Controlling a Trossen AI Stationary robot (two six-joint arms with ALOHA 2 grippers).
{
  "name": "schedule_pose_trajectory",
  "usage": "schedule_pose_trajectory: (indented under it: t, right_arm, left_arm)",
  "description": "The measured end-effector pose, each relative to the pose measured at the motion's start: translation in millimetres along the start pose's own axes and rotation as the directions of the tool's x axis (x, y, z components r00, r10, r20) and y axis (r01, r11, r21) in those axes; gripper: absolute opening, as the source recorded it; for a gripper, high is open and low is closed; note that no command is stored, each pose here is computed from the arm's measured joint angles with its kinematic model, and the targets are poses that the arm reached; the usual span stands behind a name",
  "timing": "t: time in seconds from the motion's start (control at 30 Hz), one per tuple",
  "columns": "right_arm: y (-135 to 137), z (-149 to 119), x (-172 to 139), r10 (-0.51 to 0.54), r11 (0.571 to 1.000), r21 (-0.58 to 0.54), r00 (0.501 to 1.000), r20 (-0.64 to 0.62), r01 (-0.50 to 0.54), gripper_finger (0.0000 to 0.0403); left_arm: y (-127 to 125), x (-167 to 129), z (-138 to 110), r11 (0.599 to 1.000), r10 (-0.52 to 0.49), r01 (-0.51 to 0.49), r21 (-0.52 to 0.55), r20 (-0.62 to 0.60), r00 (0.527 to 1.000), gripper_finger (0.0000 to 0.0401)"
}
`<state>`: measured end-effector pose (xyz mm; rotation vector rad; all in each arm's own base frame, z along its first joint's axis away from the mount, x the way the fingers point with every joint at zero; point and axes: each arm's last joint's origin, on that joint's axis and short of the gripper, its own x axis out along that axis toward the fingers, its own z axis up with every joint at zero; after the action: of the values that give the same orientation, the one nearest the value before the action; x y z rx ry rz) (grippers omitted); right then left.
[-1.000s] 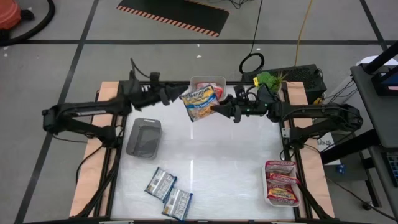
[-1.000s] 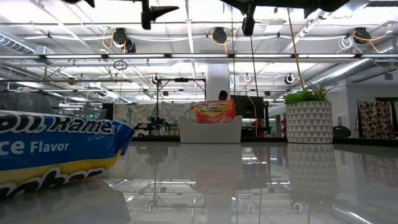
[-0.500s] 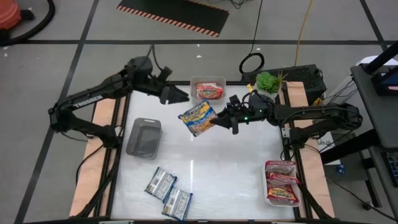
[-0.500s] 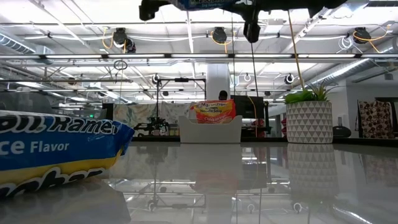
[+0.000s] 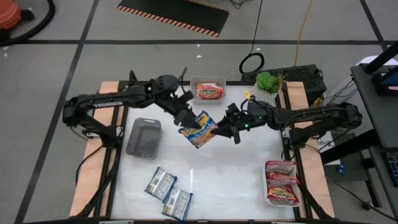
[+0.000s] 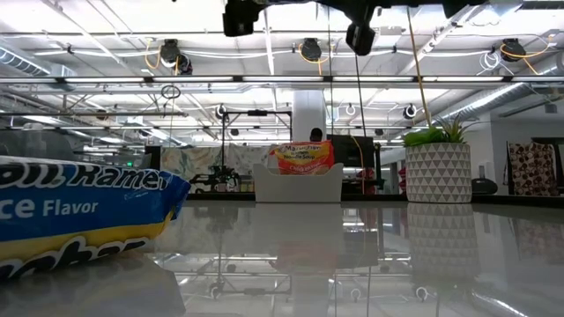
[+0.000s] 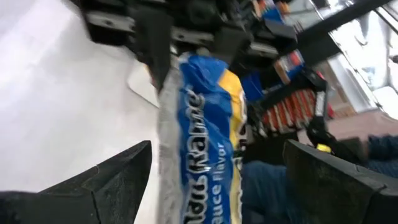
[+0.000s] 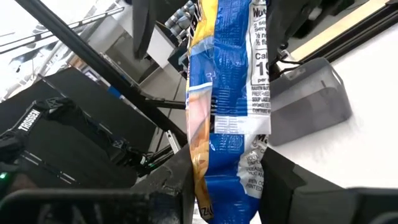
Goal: Sort Maruchan noodles
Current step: Put the top blue noodle pack into the black bin
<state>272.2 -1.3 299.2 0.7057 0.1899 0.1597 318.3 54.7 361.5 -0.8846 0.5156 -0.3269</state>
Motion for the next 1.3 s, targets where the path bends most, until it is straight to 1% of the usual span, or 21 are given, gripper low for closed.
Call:
schedule_pose_trajectory:
  t: [0.13, 0.23, 0.37, 0.43, 0.63, 0.77, 0.83, 1.1, 1.2, 1.3]
  right_arm:
    - [1.3, -0.5, 0.3, 0.007, 1.0, 0.0, 1.0, 0.0, -0.007, 0.0112]
    - [1.7, -0.6, 0.3, 0.01, 1.0, 0.0, 1.0, 0.0, -0.01, 0.0112]
    - [1.8, -0.4, 0.3, 0.011, 1.0, 0.002, 1.0, 0.001, -0.011, 0.0112]
    - [2.0, -0.1, 0.3, 0.013, 1.0, 0.002, 1.0, 0.003, -0.013, 0.0112]
    - [2.3, -0.2, 0.2, 0.016, 1.0, 0.003, 1.0, 0.001, -0.016, 0.0112]
    - [3.1, 0.5, -0.1, 0.024, 1.0, 0.004, 1.0, 0.005, -0.024, 0.0112]
    - [3.2, 0.7, -0.1, 0.026, 1.0, 0.003, 1.0, 0.007, -0.026, 0.0112]
    - [3.0, 0.9, -0.1, 0.018, 1.0, 0.016, 1.0, 0.013, -0.019, 0.0113]
    - [2.8, 3.7, -3.4, 0.01, 0.999, 0.047, 1.0, 0.026, -0.011, 0.0128]
    - [1.6, 8.9, -10.0, -0.005, 0.996, 0.084, 0.999, 0.043, 0.002, 0.0158]
  left_arm:
    - [-2.8, 9.9, -4.8, 1.0, -0.02, 0.021, 0.012, -0.03, 0.999, 0.0362]
    - [-5.0, 11.9, -6.5, 1.0, -0.022, 0.023, 0.015, -0.033, 0.999, 0.0342]
    - [-3.8, 10.9, -5.6, 0.999, -0.017, 0.016, -0.031, -0.029, 0.999, 0.029]
    - [-3.6, 10.7, -5.5, 0.999, -0.016, 0.015, -0.035, -0.028, 0.999, 0.0261]
    - [-3.2, 10.9, -5.7, 1.0, -0.01, 0.01, -0.014, -0.026, 1.0, 0.018]
    - [-2.1, 10.9, -5.9, 1.0, 0.006, -0.005, 0.026, -0.019, 1.0, 0.0136]
    - [-2.0, 10.9, -5.8, 0.999, 0.011, -0.011, 0.042, -0.013, 1.0, 0.0128]
    - [-0.4, 9.6, -4.7, 0.997, 0.027, -0.026, 0.072, -0.002, 1.0, 0.0127]
    - [1.6, 4.9, -3.5, 0.998, 0.025, -0.024, 0.062, -0.01, 1.0, 0.0127]
    - [0.2, -3.8, -2.7, 0.997, 0.009, -0.007, 0.079, -0.022, 1.0, 0.0127]
